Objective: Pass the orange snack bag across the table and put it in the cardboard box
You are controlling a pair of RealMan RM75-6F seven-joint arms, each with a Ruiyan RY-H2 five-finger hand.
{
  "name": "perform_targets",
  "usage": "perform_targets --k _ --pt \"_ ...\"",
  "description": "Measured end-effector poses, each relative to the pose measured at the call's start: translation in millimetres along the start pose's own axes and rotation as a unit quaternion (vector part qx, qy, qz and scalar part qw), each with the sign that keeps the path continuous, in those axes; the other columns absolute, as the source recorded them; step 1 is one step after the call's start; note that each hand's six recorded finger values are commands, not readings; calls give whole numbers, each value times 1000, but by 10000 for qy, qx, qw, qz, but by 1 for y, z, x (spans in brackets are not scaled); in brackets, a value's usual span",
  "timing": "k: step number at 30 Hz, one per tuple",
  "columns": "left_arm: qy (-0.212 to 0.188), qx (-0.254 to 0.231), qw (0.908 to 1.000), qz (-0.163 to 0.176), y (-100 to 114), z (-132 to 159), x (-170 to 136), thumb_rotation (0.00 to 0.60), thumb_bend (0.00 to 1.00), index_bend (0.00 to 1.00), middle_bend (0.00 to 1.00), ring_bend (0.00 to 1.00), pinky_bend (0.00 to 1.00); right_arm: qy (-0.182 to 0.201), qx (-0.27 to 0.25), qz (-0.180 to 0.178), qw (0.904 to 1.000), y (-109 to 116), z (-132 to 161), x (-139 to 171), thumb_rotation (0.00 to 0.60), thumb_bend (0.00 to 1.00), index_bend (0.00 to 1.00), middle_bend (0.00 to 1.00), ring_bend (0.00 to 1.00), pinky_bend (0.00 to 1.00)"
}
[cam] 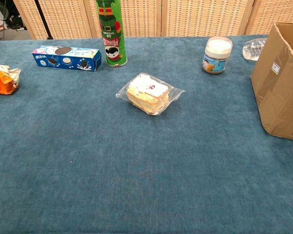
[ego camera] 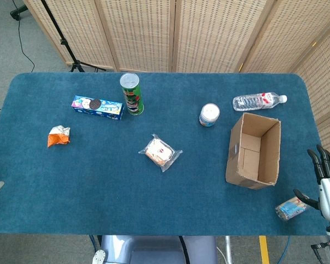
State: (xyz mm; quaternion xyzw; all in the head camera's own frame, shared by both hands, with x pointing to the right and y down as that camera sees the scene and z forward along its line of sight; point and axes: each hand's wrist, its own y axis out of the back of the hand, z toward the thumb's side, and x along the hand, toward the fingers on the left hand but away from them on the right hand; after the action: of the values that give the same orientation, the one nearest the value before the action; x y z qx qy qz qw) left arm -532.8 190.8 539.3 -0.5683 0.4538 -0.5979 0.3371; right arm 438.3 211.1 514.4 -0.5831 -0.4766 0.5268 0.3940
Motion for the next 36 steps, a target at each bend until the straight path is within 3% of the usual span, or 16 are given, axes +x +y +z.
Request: perform_targets --k 10,15,21,26,32,36 --pt "-149 -50 9998 93 1 2 2 600 0 0 0 0 0 -45 -61 138 9999 1 0 3 600 0 0 0 0 0" --pt "-332 34 9994 15 -2 10 22 600 0 0 0 0 0 -68 -193 183 9996 2 -2 3 600 0 0 0 0 0" --pt "-562 410 9949 -734 -28 19 76 600 0 0 0 0 0 -104 -220 238 9994 1 -3 0 600 0 0 0 0 0" --pt "-635 871 9835 -1450 -57 27 132 600 0 0 0 0 1 -176 -164 341 9991 -5 -5 -2 600 0 0 0 0 0" --pt "-682 1032 9805 -1525 -80 48 181 600 0 0 0 0 46 -254 -83 426 9987 -10 -8 -6 600 0 0 0 0 0" --pt "-764 1102 9767 -1678 -99 68 198 600 0 0 0 0 94 -282 -67 435 9986 -12 -9 -7 600 0 0 0 0 0"
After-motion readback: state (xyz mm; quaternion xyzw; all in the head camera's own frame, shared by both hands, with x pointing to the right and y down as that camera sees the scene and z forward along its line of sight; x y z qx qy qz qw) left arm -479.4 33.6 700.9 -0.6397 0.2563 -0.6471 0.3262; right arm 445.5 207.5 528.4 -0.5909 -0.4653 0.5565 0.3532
